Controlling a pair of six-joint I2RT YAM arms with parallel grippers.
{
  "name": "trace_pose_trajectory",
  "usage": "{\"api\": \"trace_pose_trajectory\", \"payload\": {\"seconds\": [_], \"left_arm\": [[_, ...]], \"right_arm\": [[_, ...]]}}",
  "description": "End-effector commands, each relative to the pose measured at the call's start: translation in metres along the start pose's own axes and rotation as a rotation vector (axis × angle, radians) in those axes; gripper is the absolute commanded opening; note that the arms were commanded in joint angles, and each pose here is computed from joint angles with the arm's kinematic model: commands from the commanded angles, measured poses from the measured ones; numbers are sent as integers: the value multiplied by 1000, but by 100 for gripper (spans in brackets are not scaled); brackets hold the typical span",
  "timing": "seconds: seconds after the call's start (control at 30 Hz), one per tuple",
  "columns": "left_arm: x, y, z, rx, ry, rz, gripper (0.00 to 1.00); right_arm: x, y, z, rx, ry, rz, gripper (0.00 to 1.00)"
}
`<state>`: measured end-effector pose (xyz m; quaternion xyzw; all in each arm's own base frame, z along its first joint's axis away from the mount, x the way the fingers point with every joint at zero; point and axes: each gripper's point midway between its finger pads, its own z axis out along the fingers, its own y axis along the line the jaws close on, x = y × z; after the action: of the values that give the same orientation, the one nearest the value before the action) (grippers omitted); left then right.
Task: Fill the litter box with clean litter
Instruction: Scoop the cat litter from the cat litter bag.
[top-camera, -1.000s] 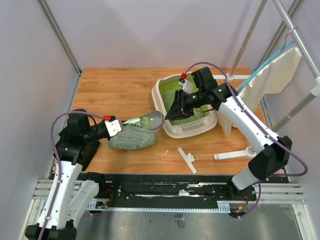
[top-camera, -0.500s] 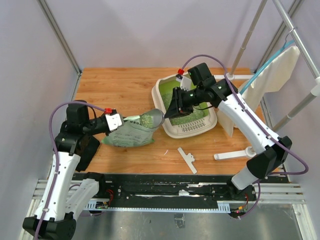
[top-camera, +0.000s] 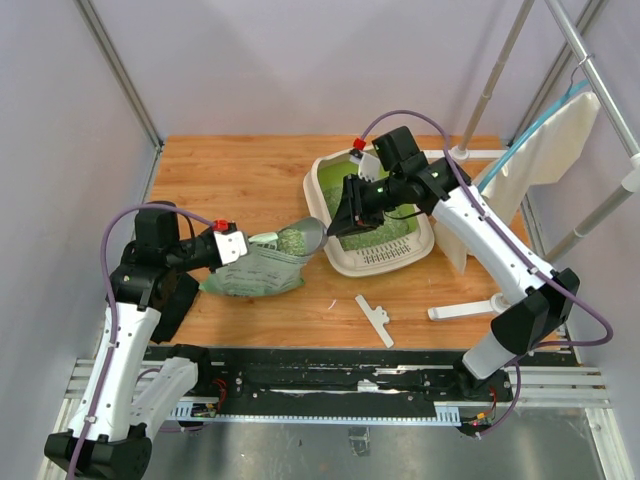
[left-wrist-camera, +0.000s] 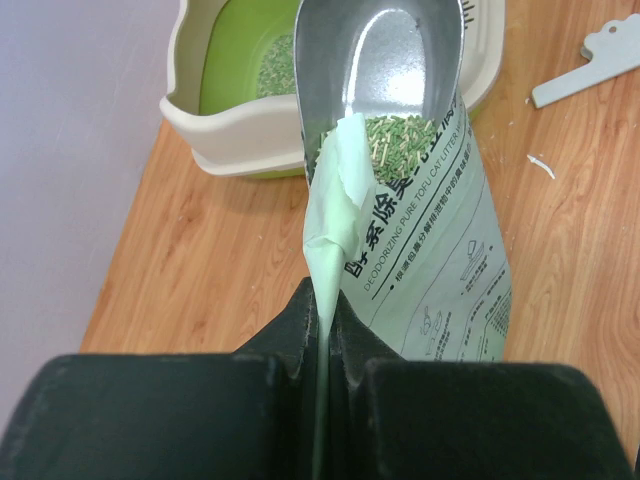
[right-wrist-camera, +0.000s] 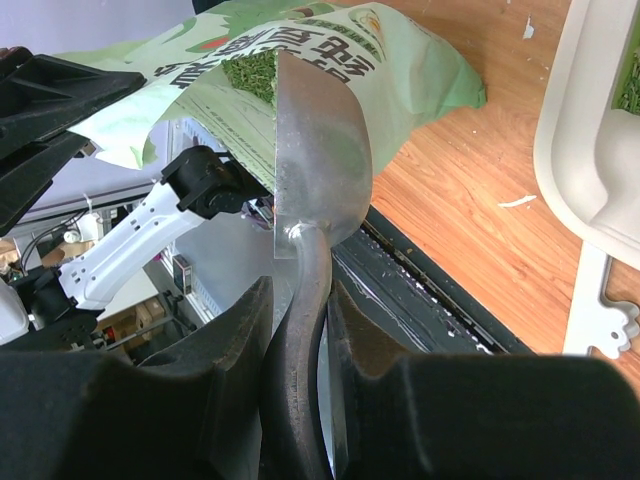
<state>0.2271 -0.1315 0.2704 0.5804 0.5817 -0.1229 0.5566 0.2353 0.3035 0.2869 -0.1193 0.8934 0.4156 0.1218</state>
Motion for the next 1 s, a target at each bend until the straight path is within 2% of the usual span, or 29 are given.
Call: {"api": "trace_pose_trajectory", "payload": {"seconds": [0.0,0.2,0.3,0.5,0.77,0.97], "left_arm": [[-54,39,-20,-129,-89,228,0],[-69,41,-18,-107,-152,231,1],[-69,41,-19,-107,-143,232,0],[-57,35,-23,-130,-101,216,0],[-62,31,-24,-163,-154,209,1],[-59,24,-24,-178,-168,194,0]], "right_arm": [[-3,14,-17,-24,-69,-55,1],[2,30,-2,0,-28,-122,1],[8,37,8,-1,8,-145,1],[6,12,-11,40,-33,-104,1],[14,32,-10,-246,-9,-1,1],[11,24,-12,-393,-41,121,1]]}}
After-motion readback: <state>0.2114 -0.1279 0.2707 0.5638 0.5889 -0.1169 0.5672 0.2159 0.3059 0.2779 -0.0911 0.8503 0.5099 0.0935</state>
